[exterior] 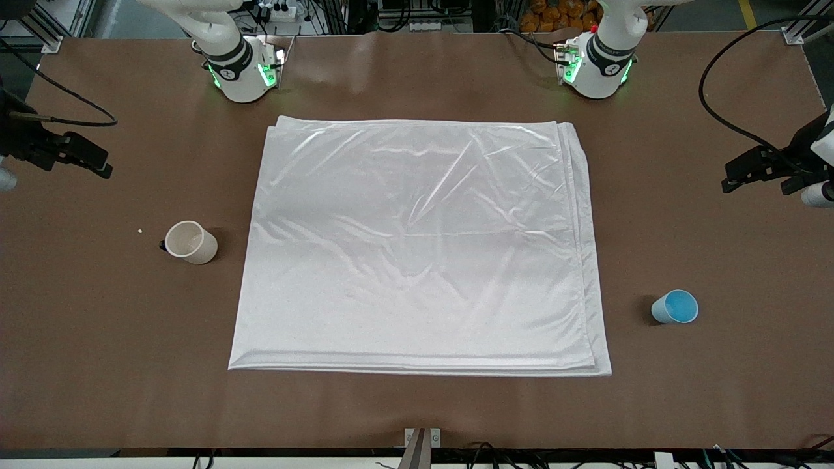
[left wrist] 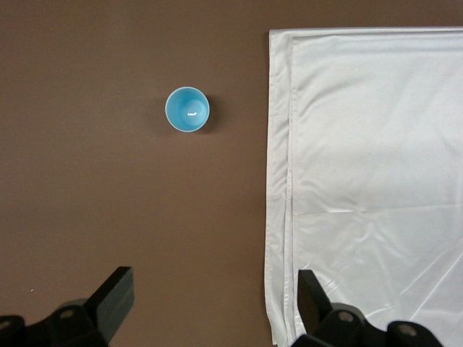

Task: Place blue cup into white mug on cloth

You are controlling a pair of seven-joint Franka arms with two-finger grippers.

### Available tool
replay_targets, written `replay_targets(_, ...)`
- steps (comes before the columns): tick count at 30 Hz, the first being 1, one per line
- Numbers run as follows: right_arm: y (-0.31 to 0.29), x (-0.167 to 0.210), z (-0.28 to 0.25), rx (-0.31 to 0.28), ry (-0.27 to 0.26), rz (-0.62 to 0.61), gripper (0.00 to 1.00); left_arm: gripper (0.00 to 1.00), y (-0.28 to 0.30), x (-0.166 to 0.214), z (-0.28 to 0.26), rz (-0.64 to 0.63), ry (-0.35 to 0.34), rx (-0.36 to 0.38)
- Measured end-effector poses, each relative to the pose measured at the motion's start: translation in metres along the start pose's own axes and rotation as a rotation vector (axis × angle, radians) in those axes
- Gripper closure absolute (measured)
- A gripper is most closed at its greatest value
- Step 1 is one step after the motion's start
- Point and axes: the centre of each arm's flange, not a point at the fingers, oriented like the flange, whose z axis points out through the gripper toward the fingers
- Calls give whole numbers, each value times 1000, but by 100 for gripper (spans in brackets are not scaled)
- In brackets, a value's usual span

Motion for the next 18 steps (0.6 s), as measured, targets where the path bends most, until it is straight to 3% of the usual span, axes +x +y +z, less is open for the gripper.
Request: replay_targets(18, 6, -13, -4, -4, -12, -15, 0, 0, 8, 5, 10, 15, -17, 2)
